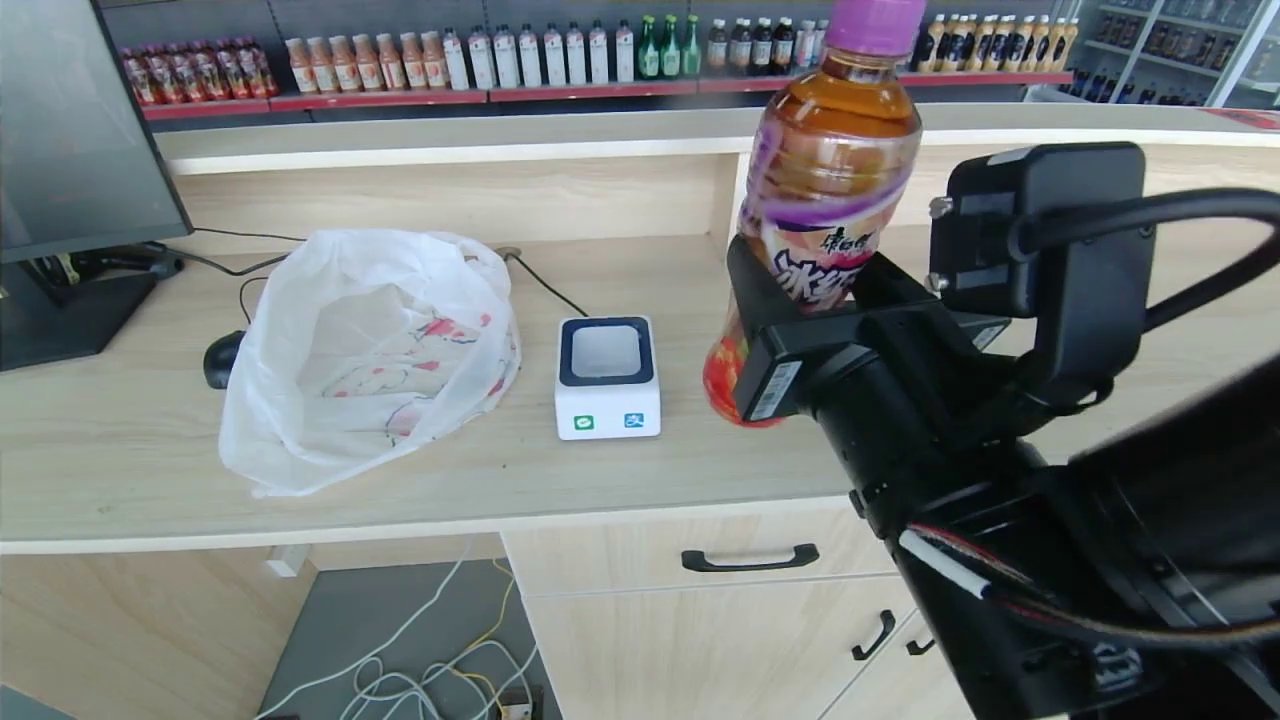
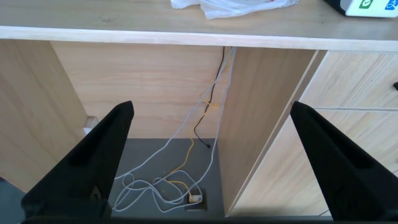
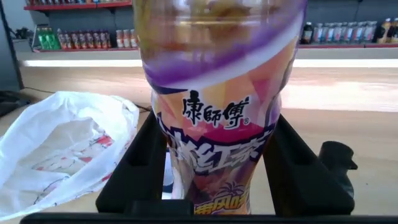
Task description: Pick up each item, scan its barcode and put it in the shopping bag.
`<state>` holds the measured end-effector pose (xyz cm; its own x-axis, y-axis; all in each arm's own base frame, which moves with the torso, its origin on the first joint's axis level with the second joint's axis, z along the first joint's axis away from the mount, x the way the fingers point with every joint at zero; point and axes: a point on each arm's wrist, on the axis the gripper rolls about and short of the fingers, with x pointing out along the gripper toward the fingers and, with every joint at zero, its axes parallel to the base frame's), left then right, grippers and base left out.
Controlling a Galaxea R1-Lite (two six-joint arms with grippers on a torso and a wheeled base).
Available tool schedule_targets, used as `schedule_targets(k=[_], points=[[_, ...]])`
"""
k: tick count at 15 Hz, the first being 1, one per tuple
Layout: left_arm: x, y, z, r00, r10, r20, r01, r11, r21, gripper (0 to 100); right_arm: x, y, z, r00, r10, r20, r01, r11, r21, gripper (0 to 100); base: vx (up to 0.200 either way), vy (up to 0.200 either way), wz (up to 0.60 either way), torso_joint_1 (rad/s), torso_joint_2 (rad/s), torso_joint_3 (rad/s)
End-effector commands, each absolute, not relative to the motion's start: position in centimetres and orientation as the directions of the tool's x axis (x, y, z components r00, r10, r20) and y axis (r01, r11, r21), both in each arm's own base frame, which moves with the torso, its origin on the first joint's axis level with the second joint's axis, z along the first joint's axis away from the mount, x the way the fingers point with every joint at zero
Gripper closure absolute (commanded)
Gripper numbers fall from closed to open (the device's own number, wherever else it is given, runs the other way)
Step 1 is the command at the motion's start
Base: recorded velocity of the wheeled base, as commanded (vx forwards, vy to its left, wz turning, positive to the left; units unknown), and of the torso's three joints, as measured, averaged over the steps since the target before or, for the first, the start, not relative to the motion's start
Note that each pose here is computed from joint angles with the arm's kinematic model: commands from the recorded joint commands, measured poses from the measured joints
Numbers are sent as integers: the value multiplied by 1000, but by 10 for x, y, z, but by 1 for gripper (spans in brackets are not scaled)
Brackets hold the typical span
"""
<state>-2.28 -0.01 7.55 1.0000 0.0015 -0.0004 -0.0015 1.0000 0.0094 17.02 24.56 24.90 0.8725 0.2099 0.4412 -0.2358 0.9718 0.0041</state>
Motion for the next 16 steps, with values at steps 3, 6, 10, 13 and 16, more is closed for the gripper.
schedule_targets(k=[3,6,10,13,16], points=[[-23,0,75,1000,2,0,-2,1000,12,0,219,219,250,891,50,452,-121,984,131,100,0,0,0,0,0,0],[-23,0,75,1000,2,0,-2,1000,11,0,236,203,250,888,81,452,-136,986,91,100,0,0,0,0,0,0],[-23,0,75,1000,2,0,-2,1000,11,0,252,210,251,835,348,426,-386,923,2,100,0,0,0,0,0,0],[-23,0,75,1000,2,0,-2,1000,8,0,266,199,251,792,428,436,-462,886,-31,100,0,0,0,0,0,0],[-23,0,75,1000,3,0,-3,1000,6,0,264,198,250,788,416,454,-455,890,-26,100,0,0,0,0,0,0]])
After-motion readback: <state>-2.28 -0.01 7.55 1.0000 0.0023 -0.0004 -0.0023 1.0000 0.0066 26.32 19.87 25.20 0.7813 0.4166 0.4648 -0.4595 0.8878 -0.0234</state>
